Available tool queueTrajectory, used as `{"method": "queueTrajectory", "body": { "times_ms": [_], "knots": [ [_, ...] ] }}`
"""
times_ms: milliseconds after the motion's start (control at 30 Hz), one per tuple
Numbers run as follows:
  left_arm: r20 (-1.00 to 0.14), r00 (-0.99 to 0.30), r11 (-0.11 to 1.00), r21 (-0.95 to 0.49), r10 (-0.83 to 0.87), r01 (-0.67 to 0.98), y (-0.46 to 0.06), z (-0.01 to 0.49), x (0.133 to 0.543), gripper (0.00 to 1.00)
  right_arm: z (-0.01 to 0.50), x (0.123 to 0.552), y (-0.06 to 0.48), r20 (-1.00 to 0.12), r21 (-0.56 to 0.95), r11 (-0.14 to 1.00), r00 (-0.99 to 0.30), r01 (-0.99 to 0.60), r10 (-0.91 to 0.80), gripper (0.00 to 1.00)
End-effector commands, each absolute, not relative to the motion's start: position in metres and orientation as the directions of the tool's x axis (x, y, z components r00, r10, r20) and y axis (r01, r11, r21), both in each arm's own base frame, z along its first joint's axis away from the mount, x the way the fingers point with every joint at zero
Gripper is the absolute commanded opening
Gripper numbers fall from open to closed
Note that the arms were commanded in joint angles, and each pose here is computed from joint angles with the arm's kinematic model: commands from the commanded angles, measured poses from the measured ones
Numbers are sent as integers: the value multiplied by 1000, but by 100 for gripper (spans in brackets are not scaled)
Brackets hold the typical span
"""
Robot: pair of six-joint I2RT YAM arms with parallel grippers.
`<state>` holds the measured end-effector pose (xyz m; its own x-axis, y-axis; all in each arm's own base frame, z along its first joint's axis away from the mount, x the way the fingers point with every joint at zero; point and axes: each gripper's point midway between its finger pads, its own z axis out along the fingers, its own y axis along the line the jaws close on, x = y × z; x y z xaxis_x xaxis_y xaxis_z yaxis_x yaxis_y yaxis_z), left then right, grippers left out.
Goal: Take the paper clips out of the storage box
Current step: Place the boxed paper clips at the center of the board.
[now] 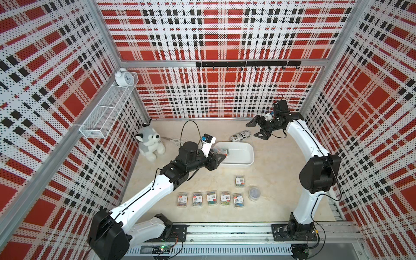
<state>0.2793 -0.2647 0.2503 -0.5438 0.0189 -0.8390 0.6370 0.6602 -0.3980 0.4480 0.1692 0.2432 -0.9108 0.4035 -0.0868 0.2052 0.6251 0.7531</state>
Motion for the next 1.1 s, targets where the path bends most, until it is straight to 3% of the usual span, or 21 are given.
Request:
{"method": "queueTrajectory", "body": {
  "times_ms": [0, 533, 733, 1067],
  "knots": [
    [-714, -696, 753, -501, -79, 427, -260, 216, 276, 26, 257, 436, 156, -140, 740, 649, -902, 178, 407, 85],
    [-322, -947, 862, -475, 15, 175, -302, 98, 227, 20, 249, 410, 137, -147, 743, 648, -904, 167, 402, 86],
    [-257, -965, 894, -420, 46, 155, -306, 84, 230, 20, 245, 397, 132, -146, 738, 653, -903, 171, 403, 86],
    [-177, -969, 956, -208, 172, 208, -301, 71, 241, 20, 246, 390, 123, -142, 744, 642, -896, 183, 421, 86]
  ]
}}
